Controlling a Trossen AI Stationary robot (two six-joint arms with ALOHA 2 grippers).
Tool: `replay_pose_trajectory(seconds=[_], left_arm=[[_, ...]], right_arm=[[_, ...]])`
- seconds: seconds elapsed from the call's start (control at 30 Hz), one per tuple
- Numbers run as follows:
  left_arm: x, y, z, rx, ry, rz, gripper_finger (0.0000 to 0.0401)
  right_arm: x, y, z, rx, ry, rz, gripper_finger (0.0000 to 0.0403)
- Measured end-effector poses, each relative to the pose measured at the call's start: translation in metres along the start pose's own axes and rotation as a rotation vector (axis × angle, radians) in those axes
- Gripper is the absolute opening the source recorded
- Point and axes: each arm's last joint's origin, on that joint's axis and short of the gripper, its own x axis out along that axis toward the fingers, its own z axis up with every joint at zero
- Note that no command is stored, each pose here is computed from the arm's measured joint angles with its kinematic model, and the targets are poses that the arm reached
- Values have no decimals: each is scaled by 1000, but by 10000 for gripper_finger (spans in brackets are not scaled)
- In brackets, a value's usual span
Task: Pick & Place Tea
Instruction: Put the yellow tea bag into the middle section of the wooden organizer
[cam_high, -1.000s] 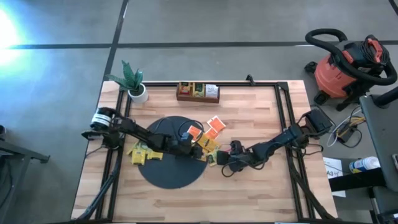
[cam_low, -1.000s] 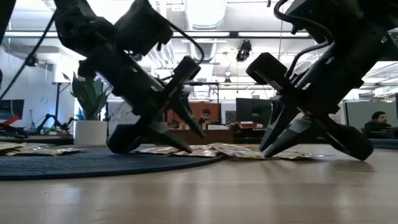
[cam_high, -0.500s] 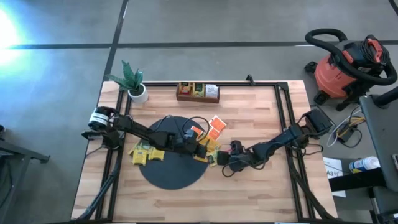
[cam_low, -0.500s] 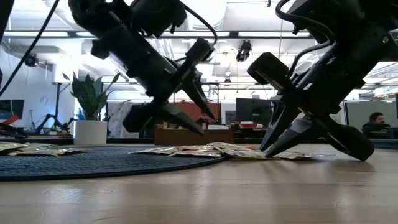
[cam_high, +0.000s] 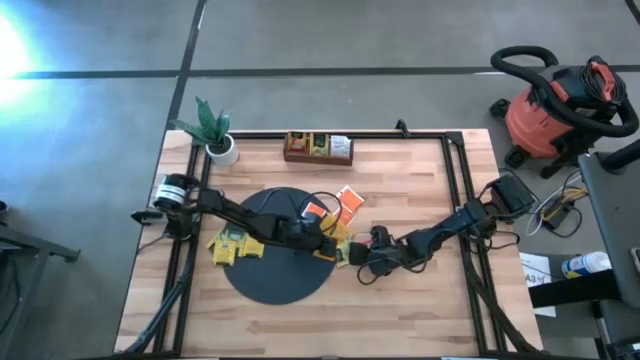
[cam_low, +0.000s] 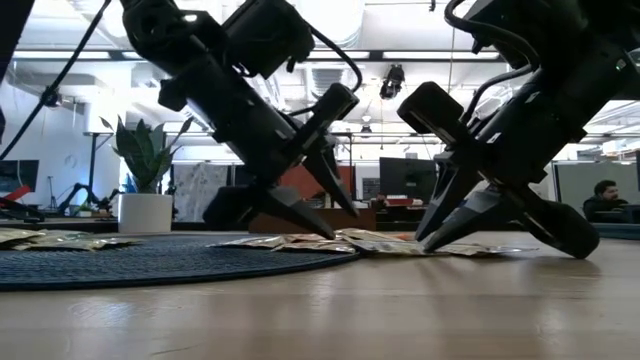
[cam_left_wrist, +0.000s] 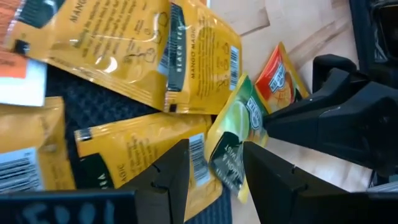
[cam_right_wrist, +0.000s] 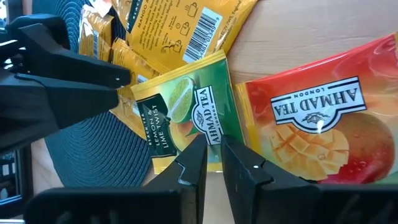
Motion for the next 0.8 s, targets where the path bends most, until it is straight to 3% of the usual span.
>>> replay_pose_trajectory(seconds=[0.8], left_arm=[[13, -3, -3, 43, 45, -44, 135]], right_arm=[[0, 2, 2, 45, -51, 21, 47]])
